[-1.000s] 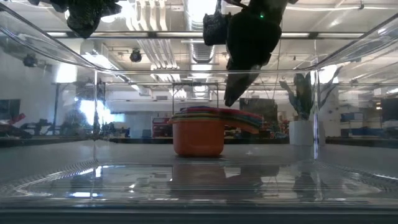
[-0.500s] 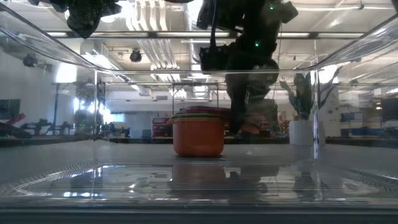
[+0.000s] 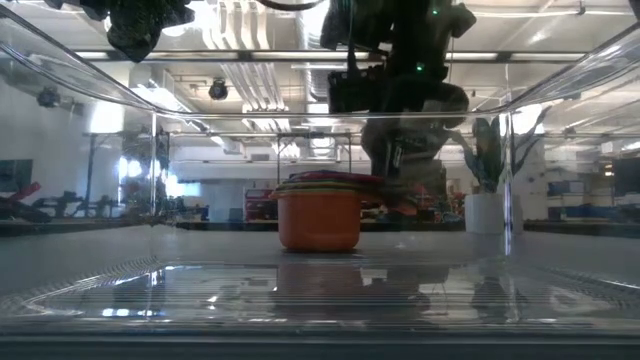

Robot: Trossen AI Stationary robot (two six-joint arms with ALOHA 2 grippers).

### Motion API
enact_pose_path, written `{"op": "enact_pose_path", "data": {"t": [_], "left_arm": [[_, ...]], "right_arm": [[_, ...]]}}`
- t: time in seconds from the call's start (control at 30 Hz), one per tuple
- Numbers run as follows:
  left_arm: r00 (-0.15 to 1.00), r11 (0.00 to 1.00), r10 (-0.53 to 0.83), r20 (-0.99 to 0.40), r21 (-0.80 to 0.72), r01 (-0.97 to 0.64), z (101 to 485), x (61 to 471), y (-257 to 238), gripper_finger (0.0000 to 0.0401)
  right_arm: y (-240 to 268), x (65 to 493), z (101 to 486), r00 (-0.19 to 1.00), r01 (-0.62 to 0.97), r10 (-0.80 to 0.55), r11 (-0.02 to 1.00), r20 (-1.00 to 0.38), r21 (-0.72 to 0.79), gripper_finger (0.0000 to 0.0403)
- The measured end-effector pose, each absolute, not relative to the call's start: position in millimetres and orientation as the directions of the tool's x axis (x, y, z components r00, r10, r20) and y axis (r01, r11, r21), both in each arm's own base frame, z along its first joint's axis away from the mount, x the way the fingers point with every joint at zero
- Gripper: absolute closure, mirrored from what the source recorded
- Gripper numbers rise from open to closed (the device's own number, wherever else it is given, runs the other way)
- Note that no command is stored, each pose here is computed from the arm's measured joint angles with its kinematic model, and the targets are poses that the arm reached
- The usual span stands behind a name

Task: Nest measuring cups in basket
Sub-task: Put the stacked measuring cups into the transparent bin

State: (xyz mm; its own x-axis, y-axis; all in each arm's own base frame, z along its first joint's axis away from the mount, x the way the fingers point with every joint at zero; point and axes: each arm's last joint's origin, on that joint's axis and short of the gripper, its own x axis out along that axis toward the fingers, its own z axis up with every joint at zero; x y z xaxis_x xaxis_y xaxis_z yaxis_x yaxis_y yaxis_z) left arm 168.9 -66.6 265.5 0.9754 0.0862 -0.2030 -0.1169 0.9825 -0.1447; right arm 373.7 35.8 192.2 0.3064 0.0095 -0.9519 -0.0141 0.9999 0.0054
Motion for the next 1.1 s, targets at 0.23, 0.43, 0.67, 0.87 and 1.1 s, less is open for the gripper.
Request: {"op": "enact_pose_path", "data": {"t": [0.23, 0.43, 0.67, 0.87, 1.1], "left_arm": [[0.976, 0.983, 0.084, -0.203, -0.144, -0.114, 265.5, 168.9, -66.6, 0.0308], [0.976, 0.984, 0.085, -0.202, -0.138, -0.114, 265.6, 168.9, -66.6, 0.0308], [0.975, 0.983, 0.091, -0.201, -0.137, -0.12, 265.5, 169.1, -66.5, 0.0308], [0.975, 0.98, 0.092, -0.202, -0.153, -0.125, 265.3, 169.4, -66.6, 0.0308], [0.975, 0.98, 0.094, -0.202, -0.154, -0.126, 265.3, 169.3, -66.5, 0.0308]], "right_arm": [[35.6, 372.0, 191.4, 0.29, -0.058, 0.003, 0.998, -0.957, -0.014, 0.0045], [35.7, 372.6, 191.4, 0.295, -0.058, 0.003, 0.998, -0.956, -0.014, 0.0112], [35.8, 373.8, 191.4, 0.306, -0.057, 0.003, 0.998, -0.952, -0.015, 0.0178], [35.8, 373.7, 191.1, 0.305, -0.057, 0.003, 0.998, -0.952, -0.015, 0.0244], [35.6, 372.6, 190.7, 0.294, -0.041, 0.001, 0.999, -0.956, -0.012, 0.0268]]}}
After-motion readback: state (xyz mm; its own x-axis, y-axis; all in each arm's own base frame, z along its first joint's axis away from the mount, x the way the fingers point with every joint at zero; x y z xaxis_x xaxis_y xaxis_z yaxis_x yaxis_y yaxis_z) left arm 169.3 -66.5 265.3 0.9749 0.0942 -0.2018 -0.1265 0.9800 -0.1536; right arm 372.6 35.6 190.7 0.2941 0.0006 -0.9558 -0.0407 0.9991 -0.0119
